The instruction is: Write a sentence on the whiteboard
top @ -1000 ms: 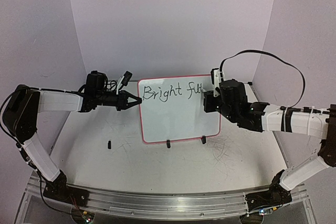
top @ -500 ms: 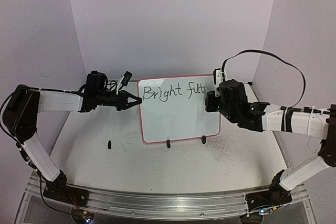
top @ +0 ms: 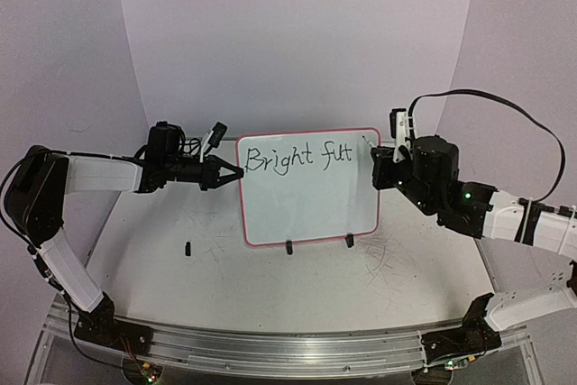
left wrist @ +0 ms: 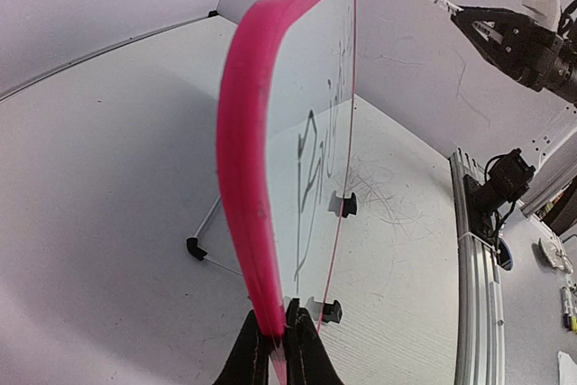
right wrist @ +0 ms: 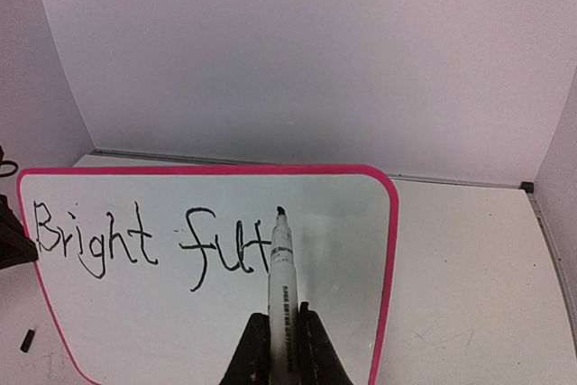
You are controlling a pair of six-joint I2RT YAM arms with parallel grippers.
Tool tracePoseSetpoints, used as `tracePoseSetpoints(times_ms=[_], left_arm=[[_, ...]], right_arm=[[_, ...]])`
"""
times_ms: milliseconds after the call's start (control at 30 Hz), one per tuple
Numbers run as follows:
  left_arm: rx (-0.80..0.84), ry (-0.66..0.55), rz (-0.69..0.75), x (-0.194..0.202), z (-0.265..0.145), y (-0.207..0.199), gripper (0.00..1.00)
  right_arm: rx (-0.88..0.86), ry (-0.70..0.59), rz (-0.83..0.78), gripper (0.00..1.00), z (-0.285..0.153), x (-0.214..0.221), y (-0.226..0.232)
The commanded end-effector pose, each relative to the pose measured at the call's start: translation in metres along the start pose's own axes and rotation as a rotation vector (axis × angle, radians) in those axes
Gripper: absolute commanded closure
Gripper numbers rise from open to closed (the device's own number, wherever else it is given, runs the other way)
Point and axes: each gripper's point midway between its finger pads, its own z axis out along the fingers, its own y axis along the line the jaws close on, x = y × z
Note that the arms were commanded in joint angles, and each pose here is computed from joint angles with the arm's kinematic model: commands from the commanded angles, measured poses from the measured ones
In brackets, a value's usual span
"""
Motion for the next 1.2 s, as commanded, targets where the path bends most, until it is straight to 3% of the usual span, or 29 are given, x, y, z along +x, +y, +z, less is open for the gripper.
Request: tracePoseSetpoints(times_ms=[0,500,1167], left_arm=[[-0.046,-0.084,0.155,-0.037,-0.011,-0.004,1.00],[-0.047,-0.081,0.153,-0.035,-0.010,-0.003,1.00],[-0.045,-0.083,0.157,-0.037,-0.011,-0.005,1.00]], right_arm=[[0.001,0.015,0.000,1.00,-0.003,0.003,-0.002],[-0.040,0.086,0.009,1.00,0.018,0.022,0.011],[0.016,0.045,0.002,1.00,0.030,0.011,0.003]])
